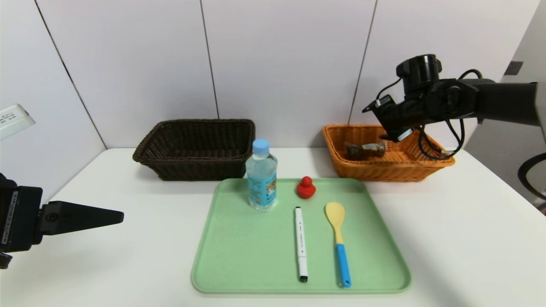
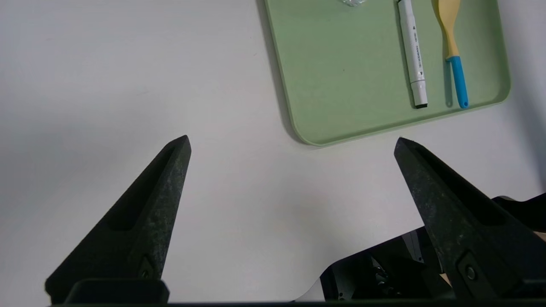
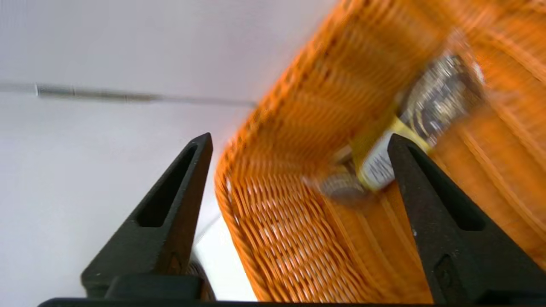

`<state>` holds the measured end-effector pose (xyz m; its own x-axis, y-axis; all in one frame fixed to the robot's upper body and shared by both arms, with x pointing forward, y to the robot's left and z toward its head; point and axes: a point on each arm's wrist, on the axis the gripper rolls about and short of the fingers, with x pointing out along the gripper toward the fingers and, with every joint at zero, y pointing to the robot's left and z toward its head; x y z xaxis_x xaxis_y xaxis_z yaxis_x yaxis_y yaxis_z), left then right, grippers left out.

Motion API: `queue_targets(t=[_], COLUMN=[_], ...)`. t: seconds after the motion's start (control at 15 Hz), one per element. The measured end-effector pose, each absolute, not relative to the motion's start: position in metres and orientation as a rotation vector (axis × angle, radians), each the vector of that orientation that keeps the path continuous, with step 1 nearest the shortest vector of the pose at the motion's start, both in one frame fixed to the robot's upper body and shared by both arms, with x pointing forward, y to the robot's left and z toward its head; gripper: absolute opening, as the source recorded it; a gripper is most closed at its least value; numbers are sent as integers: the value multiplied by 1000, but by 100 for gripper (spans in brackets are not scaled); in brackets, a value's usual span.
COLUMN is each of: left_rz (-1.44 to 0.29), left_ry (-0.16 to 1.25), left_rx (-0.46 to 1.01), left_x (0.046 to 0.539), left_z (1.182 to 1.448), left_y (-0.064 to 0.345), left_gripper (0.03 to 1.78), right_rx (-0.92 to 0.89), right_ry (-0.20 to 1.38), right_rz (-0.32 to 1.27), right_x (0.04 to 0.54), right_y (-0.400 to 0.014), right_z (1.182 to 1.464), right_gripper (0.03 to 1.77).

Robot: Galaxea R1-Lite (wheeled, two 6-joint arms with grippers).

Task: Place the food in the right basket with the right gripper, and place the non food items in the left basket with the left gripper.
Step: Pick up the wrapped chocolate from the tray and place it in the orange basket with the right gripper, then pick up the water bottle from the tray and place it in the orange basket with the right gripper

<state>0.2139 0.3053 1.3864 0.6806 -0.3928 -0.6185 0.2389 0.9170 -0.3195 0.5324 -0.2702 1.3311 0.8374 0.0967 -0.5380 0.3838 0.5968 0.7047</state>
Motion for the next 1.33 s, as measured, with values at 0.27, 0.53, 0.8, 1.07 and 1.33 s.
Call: queue_targets(t=[0.27,0.53,0.8,1.07,1.33], left_rz=[-359,-364,-367,-370,-371], left_ry=[740,736,729,728,730], left_rx=[-221,-223,-222,-219,-216], left_x=[213,211,206,200,198], left_z=[1387,1387,1386,1384,1382], left_y=[305,305,305,306,307], left_gripper=[169,169,169,169,169], right_rx=[765,514,312,155,117], right_ry=[607,564,613,538,355], right_rz=[-30,194,319,437,560], right_x=[496,448,410,388,378], right_y=[-250,-209,-188,-174,-161], right_z=[1370,1406,1392,1358,1336], right_gripper=[156,162,166,168,169])
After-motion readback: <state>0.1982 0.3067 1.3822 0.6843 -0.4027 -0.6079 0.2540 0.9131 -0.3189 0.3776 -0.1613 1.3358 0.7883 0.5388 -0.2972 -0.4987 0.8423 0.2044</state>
